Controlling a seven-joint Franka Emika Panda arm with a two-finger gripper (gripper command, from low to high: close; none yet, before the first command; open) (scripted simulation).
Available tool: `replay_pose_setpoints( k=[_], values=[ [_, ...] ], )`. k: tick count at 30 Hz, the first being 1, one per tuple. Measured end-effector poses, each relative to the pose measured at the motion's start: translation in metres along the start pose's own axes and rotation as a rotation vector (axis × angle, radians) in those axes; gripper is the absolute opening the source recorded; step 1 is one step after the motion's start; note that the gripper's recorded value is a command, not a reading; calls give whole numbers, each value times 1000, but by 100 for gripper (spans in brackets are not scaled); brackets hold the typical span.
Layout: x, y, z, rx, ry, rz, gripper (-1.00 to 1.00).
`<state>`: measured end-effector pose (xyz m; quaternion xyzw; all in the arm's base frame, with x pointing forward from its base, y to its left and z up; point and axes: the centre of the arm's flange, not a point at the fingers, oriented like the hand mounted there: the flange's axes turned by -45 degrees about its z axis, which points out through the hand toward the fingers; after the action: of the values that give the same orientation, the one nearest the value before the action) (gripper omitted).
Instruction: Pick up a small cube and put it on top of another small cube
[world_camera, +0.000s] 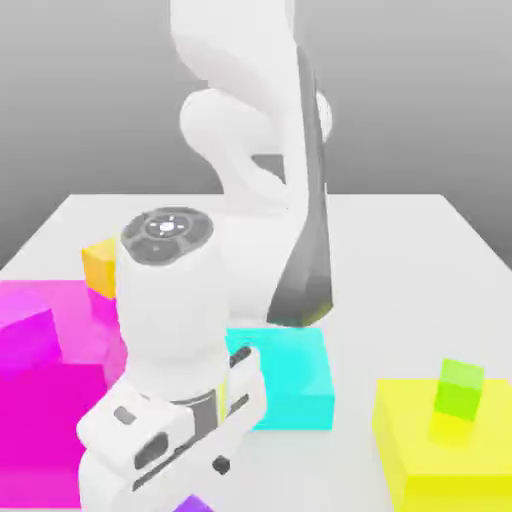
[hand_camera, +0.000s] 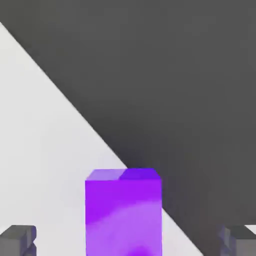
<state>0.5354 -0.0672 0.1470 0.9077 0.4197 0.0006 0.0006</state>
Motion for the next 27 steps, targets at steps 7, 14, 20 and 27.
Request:
replay_pose_setpoints(
  k=[7,14,20,27],
  values=[
    [-1,-1,20,3,-1,-1,-100],
    [6,-8,-50,14,15,9,-100],
    [-25,-8,-126,14,16,242,-100],
    [-92,-15,-207,5,5,582,-100]
  ],
)
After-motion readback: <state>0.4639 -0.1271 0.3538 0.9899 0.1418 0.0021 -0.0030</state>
